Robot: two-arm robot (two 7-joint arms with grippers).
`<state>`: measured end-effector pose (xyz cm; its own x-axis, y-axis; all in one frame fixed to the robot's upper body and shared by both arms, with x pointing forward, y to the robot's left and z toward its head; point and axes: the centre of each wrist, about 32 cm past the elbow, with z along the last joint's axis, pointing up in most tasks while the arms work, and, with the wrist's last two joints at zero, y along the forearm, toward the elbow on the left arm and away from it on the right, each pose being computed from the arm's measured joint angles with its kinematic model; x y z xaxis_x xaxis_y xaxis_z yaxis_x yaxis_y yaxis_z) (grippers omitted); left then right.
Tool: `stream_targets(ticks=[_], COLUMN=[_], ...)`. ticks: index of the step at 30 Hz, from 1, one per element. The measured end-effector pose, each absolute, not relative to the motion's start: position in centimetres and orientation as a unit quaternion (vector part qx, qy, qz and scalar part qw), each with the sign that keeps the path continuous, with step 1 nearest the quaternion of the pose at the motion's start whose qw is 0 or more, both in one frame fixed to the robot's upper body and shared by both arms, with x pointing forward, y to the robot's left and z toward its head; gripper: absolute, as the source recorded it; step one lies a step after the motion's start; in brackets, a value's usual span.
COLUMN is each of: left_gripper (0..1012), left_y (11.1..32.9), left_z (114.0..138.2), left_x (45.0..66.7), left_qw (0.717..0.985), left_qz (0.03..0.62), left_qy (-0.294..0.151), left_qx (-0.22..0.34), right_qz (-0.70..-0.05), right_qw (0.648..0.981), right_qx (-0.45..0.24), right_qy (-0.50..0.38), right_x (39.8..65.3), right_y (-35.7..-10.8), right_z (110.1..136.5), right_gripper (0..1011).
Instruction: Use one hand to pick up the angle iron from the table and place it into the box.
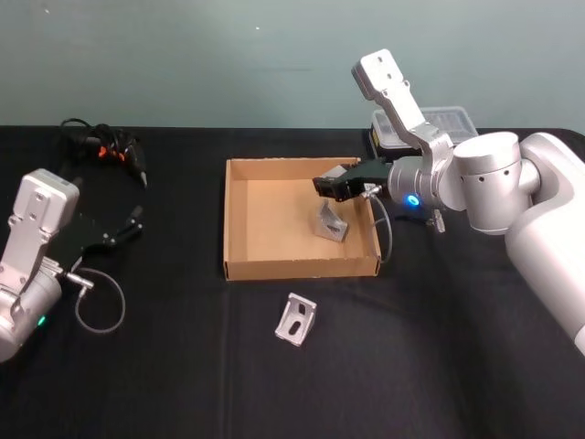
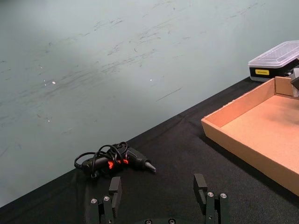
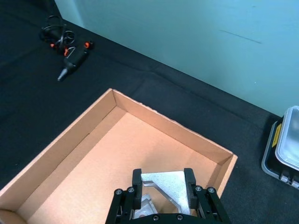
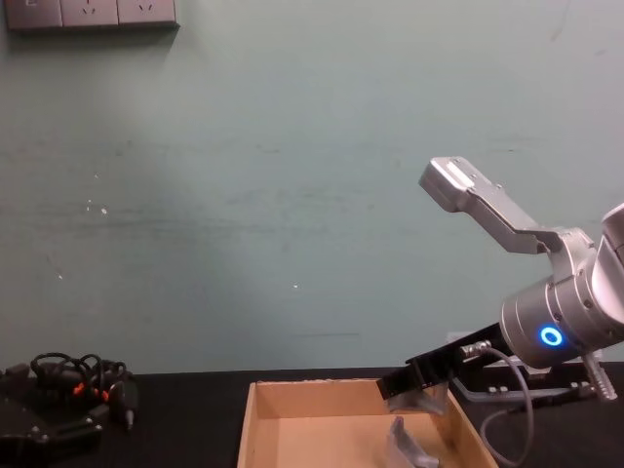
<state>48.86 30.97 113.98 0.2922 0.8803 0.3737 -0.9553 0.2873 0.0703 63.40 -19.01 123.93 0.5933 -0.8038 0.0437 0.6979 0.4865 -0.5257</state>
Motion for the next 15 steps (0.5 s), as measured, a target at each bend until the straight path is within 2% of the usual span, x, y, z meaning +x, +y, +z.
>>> stream_targets(ticks=[15], left_gripper=[1011], left_y=[30.97], left_z=[113.98], left_x=[48.86], left_qw=[0.791], left_qz=[0.58], left_qy=[-0.132], left_qx=[0.141], right_qz=[-0.44], right_qw=[0.853], right_qx=[-0.259], right_qy=[0.112], right_x=[63.83], right_y=[-18.98], right_z=[123.33], right_gripper=[538])
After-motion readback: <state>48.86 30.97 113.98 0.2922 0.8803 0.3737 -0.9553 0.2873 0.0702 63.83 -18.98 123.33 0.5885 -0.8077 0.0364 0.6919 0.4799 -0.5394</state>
